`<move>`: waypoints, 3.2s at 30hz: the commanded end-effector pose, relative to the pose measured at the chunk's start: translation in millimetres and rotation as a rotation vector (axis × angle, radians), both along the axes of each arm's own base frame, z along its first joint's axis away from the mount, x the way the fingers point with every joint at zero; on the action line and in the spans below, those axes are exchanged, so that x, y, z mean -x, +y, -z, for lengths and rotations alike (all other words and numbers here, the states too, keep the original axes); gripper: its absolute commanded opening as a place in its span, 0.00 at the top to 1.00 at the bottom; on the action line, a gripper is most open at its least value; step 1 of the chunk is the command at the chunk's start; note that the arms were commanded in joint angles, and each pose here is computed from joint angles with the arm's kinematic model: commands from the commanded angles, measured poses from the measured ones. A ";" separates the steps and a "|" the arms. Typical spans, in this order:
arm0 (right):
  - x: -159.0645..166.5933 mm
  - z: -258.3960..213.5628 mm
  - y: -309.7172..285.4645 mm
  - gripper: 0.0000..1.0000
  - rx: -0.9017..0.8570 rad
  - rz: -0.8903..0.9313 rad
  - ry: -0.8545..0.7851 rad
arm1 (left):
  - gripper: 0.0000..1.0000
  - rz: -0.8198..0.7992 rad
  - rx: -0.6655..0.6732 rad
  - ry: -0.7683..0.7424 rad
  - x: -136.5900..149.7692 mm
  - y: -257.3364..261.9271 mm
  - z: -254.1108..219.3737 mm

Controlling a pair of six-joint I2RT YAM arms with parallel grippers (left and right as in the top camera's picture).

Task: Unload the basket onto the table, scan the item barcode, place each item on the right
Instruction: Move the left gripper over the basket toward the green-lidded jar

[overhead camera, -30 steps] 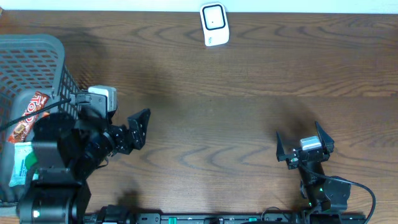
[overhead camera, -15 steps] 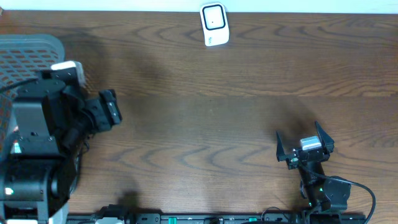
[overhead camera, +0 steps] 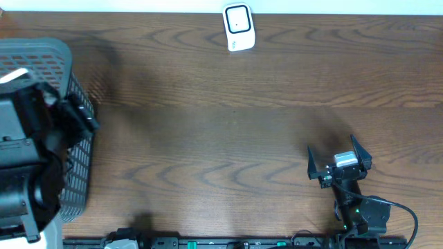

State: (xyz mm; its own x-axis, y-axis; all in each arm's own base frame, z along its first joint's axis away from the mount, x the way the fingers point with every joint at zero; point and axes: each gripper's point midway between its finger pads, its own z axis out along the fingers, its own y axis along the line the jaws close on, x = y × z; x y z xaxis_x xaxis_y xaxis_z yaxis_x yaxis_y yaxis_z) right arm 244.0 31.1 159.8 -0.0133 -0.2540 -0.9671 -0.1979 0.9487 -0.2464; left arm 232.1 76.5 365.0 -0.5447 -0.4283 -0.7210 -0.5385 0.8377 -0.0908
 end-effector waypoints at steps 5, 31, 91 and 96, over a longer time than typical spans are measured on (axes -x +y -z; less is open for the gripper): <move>0.1 0.5 -0.4 0.01 -0.006 0.004 0.003 | 0.15 -0.265 0.069 -0.017 21.3 37.5 2.1; 0.1 0.5 -0.4 0.01 -0.006 0.004 0.003 | 0.14 -0.292 0.109 0.201 -2.6 50.7 56.5; 0.0 1.0 -0.3 0.01 -0.006 0.003 0.005 | 0.15 -1.006 0.504 0.510 63.9 124.6 202.2; 0.0 1.0 -0.3 0.01 -0.006 0.003 0.005 | 0.15 -1.003 0.515 0.513 63.7 122.6 203.9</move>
State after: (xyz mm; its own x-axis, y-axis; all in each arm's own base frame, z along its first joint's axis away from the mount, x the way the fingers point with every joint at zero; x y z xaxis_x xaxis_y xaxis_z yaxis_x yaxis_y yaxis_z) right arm 244.0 31.1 159.9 -0.0129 -0.2540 -0.9671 -0.1978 0.9487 -0.2465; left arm 168.3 200.8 163.2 -0.0072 -0.9875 -0.1577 -0.9914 -0.0136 0.1304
